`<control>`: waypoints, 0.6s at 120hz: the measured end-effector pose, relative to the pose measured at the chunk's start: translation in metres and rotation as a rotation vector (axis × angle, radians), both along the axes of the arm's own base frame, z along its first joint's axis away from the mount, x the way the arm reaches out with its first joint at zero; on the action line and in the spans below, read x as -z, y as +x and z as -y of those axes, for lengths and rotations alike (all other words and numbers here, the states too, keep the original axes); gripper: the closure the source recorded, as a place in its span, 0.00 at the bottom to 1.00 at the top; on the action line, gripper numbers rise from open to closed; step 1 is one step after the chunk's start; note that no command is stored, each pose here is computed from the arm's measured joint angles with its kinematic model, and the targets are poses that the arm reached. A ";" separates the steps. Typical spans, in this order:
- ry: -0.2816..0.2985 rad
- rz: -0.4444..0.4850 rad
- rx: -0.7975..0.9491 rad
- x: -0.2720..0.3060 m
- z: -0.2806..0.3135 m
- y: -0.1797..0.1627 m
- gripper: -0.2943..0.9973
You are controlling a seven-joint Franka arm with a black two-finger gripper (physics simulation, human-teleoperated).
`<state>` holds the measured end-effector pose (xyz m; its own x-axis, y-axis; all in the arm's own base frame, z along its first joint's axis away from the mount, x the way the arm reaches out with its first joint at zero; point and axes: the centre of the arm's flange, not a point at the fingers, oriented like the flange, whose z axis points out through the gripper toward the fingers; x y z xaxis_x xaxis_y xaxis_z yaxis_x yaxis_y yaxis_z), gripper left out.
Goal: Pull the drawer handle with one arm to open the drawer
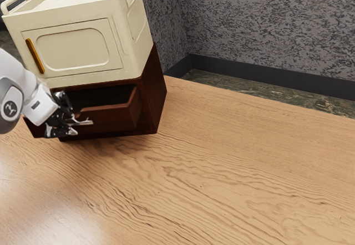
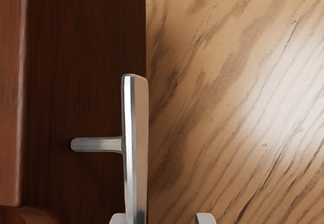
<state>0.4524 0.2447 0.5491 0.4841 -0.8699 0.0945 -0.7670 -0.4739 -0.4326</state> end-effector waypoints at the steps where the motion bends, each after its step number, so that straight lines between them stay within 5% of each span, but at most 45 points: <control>1: 0.000 0.000 0.000 0.000 0.000 0.000 0.69; 72: -0.014 0.018 -0.005 -0.006 0.015 -0.032 0.71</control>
